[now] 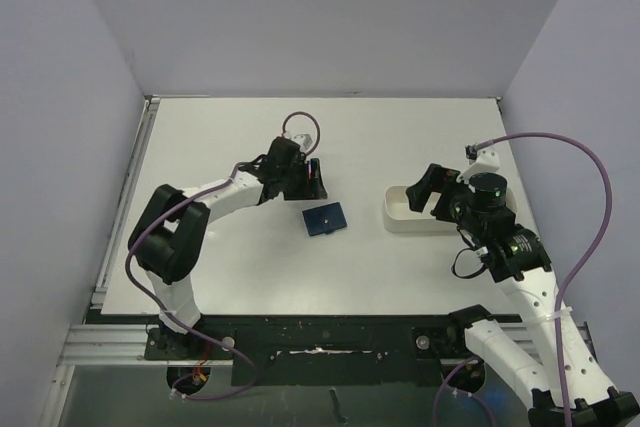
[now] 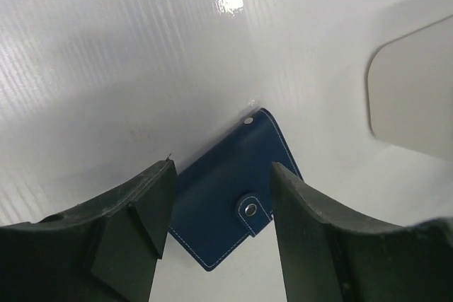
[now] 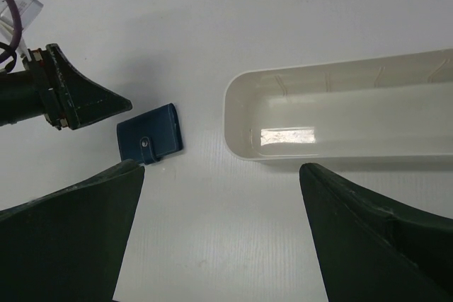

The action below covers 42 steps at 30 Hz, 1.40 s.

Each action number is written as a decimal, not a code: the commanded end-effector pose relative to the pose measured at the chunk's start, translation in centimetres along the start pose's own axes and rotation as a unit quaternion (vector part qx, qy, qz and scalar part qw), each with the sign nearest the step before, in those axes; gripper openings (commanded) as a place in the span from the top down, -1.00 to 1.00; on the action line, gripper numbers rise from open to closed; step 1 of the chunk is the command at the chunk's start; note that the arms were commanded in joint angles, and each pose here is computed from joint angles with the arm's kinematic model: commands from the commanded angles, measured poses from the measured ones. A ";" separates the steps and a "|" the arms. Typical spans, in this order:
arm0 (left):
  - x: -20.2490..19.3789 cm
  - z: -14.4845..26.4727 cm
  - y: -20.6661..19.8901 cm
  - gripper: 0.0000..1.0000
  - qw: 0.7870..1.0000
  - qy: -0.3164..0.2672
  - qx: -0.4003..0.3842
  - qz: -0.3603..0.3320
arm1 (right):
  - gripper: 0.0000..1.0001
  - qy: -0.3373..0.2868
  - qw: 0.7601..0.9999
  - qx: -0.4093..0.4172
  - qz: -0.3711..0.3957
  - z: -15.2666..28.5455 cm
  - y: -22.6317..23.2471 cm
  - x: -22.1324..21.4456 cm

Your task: Put the credit cards into the card holder

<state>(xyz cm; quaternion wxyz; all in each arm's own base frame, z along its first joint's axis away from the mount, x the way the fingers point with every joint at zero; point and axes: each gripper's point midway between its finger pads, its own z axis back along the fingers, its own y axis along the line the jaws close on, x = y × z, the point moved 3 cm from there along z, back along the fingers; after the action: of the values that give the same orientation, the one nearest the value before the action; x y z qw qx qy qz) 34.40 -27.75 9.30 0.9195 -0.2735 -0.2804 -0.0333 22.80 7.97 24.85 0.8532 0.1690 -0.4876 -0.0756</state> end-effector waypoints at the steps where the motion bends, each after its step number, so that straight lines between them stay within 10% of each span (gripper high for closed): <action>1: -0.3 -0.4 0.0 -0.10 0.998 0.047 -0.023 -0.047 | -0.95 -0.019 1.000 0.014 0.006 0.4 0.5 0.7; 21: -6.1 2.8 -2.6 -0.06 0.986 0.102 -0.132 -0.024 | -0.95 -0.010 1.000 0.018 -0.001 -0.1 0.6 0.3; 42: -7.7 -1.2 -0.2 0.25 0.997 0.076 -0.032 0.005 | -0.89 0.043 0.997 0.041 -0.046 -2.1 1.7 -2.2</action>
<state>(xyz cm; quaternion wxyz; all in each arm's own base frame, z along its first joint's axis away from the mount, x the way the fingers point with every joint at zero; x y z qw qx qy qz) 27.80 -28.83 4.92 0.9290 -0.3124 -0.1861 -0.0694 22.70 9.26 21.91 0.8730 0.1967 -0.4373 -0.0887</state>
